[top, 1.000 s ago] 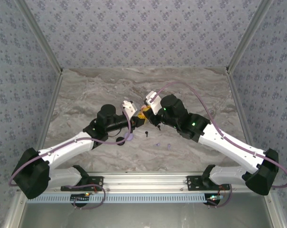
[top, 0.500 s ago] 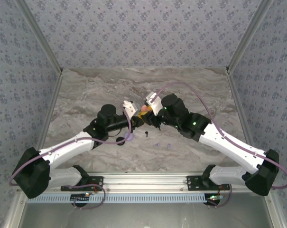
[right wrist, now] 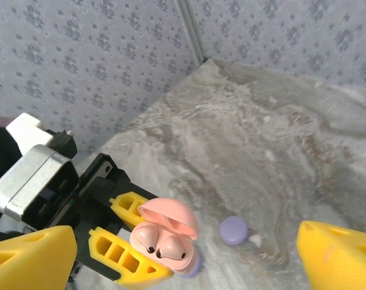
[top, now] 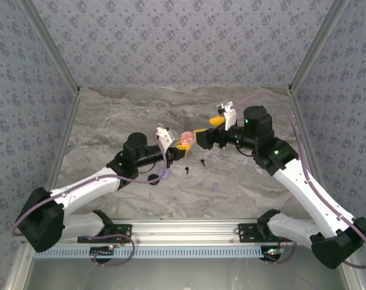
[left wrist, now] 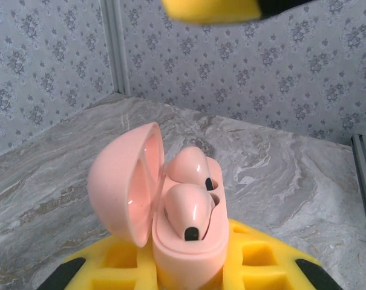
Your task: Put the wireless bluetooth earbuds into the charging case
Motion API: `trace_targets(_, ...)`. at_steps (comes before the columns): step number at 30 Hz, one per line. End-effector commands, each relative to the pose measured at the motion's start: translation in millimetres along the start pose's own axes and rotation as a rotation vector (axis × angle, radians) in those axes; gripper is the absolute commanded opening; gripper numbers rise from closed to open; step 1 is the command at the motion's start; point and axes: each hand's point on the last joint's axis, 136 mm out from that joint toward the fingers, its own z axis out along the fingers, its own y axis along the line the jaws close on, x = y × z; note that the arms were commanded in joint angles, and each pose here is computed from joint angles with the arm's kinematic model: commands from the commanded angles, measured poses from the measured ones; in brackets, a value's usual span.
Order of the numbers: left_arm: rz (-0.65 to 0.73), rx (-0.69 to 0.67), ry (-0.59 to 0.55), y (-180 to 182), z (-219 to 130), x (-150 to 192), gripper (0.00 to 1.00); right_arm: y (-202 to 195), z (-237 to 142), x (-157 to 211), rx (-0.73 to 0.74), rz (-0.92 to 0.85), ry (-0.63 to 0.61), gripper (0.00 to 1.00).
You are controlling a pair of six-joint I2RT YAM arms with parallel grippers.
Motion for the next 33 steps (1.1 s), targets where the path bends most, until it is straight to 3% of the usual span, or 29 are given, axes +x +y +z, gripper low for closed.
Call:
trace_targets(1,0.048,0.048,-0.076,-11.3,-4.2,-20.0,0.06,21.3,11.3,16.4,-0.214,0.137,0.057,1.0)
trace_targets(9,0.048,0.055,-0.074,-12.1,-3.4,-21.8,0.06,40.8,38.0,31.1,-0.346,0.159,0.145,1.0)
trace_targets(19,0.045,0.048,-0.045,-9.5,0.1,-17.4,0.06,61.4,29.6,19.8,-0.409,0.075,0.11,0.97)
trace_targets(29,0.036,0.028,-0.033,-4.2,3.5,-13.2,0.06,55.6,12.2,35.1,-0.332,0.03,0.112,0.97)
trace_targets(33,0.035,0.025,-0.033,-4.5,3.0,-13.6,0.06,27.7,13.3,41.1,-0.161,0.036,0.146,0.99)
